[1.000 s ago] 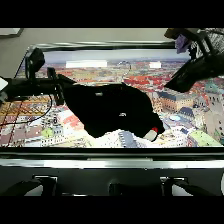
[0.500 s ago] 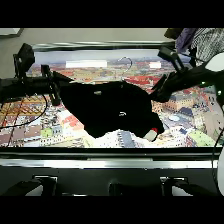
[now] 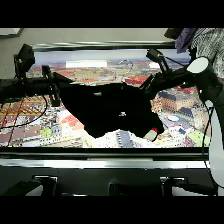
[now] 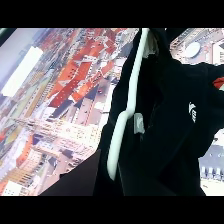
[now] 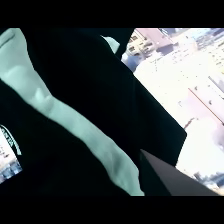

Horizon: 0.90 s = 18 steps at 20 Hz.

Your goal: Fold the clothes and pants, and hang the long-sleeved shirts on hangers.

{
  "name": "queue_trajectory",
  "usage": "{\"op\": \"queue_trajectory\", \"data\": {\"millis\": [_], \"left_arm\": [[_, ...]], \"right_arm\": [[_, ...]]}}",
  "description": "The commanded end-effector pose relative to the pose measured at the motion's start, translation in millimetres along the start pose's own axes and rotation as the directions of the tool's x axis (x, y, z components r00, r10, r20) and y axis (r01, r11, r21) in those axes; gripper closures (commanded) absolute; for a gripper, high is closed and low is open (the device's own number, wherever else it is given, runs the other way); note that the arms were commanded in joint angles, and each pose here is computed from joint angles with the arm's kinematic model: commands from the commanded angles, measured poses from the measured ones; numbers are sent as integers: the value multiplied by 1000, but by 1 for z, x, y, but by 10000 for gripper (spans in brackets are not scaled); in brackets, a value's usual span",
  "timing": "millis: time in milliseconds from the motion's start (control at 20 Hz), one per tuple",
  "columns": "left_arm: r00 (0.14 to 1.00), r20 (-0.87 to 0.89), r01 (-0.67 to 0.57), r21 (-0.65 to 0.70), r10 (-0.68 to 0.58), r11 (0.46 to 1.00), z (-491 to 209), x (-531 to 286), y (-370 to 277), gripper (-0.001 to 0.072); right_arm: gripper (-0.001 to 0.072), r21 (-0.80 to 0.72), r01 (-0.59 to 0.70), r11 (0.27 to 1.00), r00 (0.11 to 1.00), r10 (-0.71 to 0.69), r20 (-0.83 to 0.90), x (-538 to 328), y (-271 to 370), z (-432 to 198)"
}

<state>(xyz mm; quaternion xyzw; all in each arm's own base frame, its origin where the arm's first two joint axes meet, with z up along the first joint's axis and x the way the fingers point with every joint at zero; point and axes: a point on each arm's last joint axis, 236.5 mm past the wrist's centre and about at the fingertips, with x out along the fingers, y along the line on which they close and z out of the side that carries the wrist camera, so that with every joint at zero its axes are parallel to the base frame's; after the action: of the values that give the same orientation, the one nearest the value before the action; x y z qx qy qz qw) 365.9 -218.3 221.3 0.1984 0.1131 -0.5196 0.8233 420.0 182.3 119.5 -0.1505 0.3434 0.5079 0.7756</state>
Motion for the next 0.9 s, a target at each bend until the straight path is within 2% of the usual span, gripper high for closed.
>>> {"op": "queue_trajectory", "data": {"millis": [0, 50, 100, 250, 300, 400, 500, 550, 700, 850], "left_arm": [[1000, 0, 2, 1, -2, 1000, 0, 0, -1, 671], [1000, 0, 2, 1, -2, 1000, 0, 0, -1, 671], [1000, 0, 2, 1, -2, 1000, 0, 0, -1, 671], [1000, 0, 2, -36, -2, 999, 1, 0, -1, 664], [1000, 0, 2, -58, -2, 998, 1, 0, -1, 609], [1000, 3, -13, -152, 13, 988, 1, 0, 3, 290], [998, 12, -58, -248, 63, 967, 3, -1, 15, 133], [995, 18, -86, -271, 94, 959, 5, -1, 22, 101], [971, 50, -199, -368, 233, 908, 13, -8, 54, 99], [903, 124, -277, -565, 412, 777, 32, -26, 95, 99]], "right_arm": [[397, 10, -99, 995, 995, 99, 2, 10, 14, -4], [596, -31, -131, 991, 991, 130, -15, 9, 22, -8], [667, -66, -163, 984, 986, 162, -29, 8, 30, -11], [669, -75, -192, 979, 981, 189, -44, 1, 41, -12], [670, -76, -181, 981, 983, 178, -43, -3, 42, -10], [671, -75, -136, 988, 990, 133, -34, -14, 43, -3], [672, -80, -77, 994, 997, 75, -27, -28, 44, 5], [672, -76, -49, 996, 999, 47, -23, -35, 44, 9], [673, -66, 21, 998, 1000, -22, -16, -57, 51, 17], [673, -24, 143, 989, 990, -143, 1, -84, 49, 26]]}}
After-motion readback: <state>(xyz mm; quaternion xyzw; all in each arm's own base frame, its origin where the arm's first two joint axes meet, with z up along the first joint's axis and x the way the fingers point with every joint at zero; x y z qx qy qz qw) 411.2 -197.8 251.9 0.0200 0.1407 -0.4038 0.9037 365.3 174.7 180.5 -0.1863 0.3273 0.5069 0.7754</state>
